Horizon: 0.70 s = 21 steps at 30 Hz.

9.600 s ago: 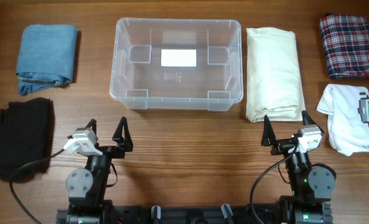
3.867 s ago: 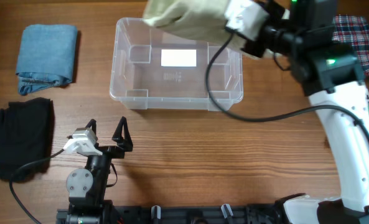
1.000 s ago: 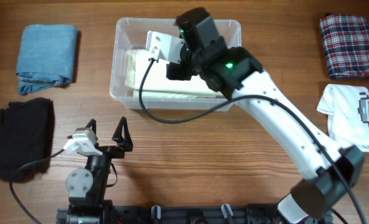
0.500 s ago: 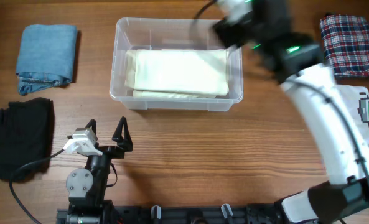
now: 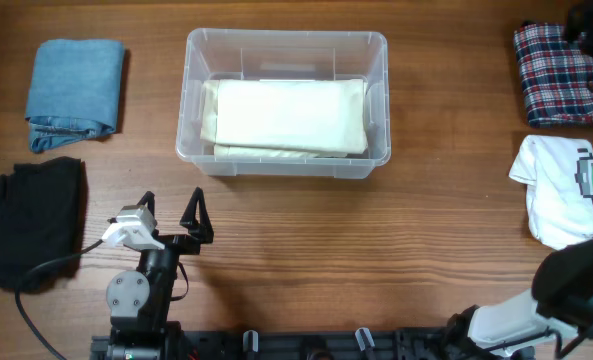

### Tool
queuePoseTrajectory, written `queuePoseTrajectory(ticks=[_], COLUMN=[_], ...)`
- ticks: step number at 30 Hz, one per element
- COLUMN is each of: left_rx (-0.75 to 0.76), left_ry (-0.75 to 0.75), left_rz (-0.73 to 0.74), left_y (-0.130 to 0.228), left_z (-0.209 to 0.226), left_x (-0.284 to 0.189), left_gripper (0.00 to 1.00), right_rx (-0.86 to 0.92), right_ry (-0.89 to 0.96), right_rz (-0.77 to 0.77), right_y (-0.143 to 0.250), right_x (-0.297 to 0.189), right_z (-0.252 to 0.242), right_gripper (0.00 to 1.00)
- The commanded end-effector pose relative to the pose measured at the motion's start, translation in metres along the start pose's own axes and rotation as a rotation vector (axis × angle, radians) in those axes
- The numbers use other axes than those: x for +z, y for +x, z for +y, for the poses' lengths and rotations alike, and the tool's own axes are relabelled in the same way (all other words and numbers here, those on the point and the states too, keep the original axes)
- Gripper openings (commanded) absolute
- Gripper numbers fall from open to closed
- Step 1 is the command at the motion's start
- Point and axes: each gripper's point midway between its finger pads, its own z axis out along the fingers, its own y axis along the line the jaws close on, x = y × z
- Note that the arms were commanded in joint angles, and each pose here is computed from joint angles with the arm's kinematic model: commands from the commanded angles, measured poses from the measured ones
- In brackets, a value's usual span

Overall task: Pack container
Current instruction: 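Withdraw the right arm toward the plaid shirt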

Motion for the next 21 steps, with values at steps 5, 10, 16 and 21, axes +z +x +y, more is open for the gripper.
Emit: queuePoseTrajectory(ticks=[5, 10, 16, 21], left_rx=[-0.002, -0.002, -0.002, -0.002], left_ry=[-0.01, -0.01, -0.01, -0.01], left_rz=[-0.002, -0.002, -0.003, -0.002], left_y=[0.0, 0.0, 0.0, 0.0], left_z=[0.003, 0.003, 0.003, 0.003], left_x=[0.0, 0.0, 0.0, 0.0], left_gripper=[1.0, 1.0, 1.0, 1.0], right_rx=[0.327, 0.442, 0.439, 0.338], right_ry=[0.047, 0.121, 0.094, 0.006], right_rz=[0.157, 0.214, 0.231, 0.228], right_y=[0.043, 0.072, 0.093, 0.103], right_x=[0.039, 0.051, 0.068, 0.091], right_z=[-0.091, -0.156, -0.199, -0.203], right_gripper=[1.0, 1.0, 1.0, 1.0])
